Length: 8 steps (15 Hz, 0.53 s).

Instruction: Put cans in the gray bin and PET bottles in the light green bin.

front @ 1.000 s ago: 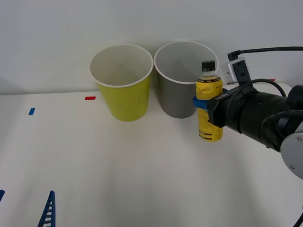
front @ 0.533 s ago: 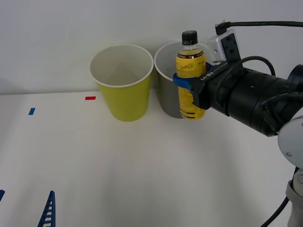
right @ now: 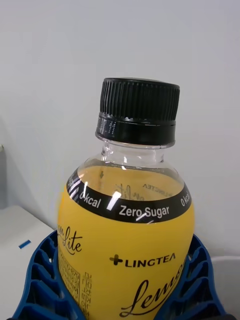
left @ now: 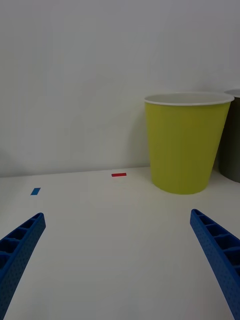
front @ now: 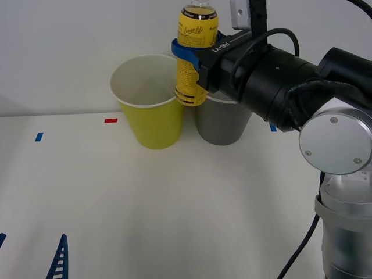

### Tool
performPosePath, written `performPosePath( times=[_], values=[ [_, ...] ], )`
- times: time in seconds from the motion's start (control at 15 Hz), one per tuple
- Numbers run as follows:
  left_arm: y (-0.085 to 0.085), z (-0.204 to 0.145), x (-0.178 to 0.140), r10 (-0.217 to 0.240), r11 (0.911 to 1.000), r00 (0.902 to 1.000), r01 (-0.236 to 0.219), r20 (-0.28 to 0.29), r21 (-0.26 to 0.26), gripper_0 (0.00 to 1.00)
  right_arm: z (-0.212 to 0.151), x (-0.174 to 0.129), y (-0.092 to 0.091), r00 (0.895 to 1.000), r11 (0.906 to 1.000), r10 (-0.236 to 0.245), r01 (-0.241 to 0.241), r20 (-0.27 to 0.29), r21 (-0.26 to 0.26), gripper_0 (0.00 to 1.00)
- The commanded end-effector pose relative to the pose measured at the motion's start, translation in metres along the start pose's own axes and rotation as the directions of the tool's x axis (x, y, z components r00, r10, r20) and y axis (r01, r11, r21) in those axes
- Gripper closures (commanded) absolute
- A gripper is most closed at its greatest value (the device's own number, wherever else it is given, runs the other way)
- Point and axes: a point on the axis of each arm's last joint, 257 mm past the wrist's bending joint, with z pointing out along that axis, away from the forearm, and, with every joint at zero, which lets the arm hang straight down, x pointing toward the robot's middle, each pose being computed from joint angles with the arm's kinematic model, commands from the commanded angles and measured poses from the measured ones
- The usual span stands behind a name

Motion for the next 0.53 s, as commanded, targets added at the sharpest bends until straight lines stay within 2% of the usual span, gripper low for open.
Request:
performPosePath(
  times=[0.07,0.27,0.47,0.53],
  values=[
    [0.000,0.000,0.000,0.000,1.0000,1.0000,0.000,0.000,0.000,0.00,0.029,-0.008,0.012,0.998,0.9985,0.040,-0.038,0.046,-0.039,1.00],
    [0.000,0.000,0.000,0.000,1.0000,1.0000,0.000,0.000,0.000,0.00,0.058,-0.009,0.019,0.995,0.9966,0.062,-0.057,0.085,-0.060,1.00],
    [0.000,0.000,0.000,0.000,1.0000,1.0000,0.000,0.000,0.000,0.00,0.081,-0.009,0.017,0.996,0.9965,0.055,-0.050,0.076,-0.067,1.00],
    [0.000,0.000,0.000,0.000,1.0000,1.0000,0.000,0.000,0.000,0.00,0.091,-0.011,0.014,0.994,0.9963,0.060,-0.054,0.088,-0.067,1.00]
  ],
)
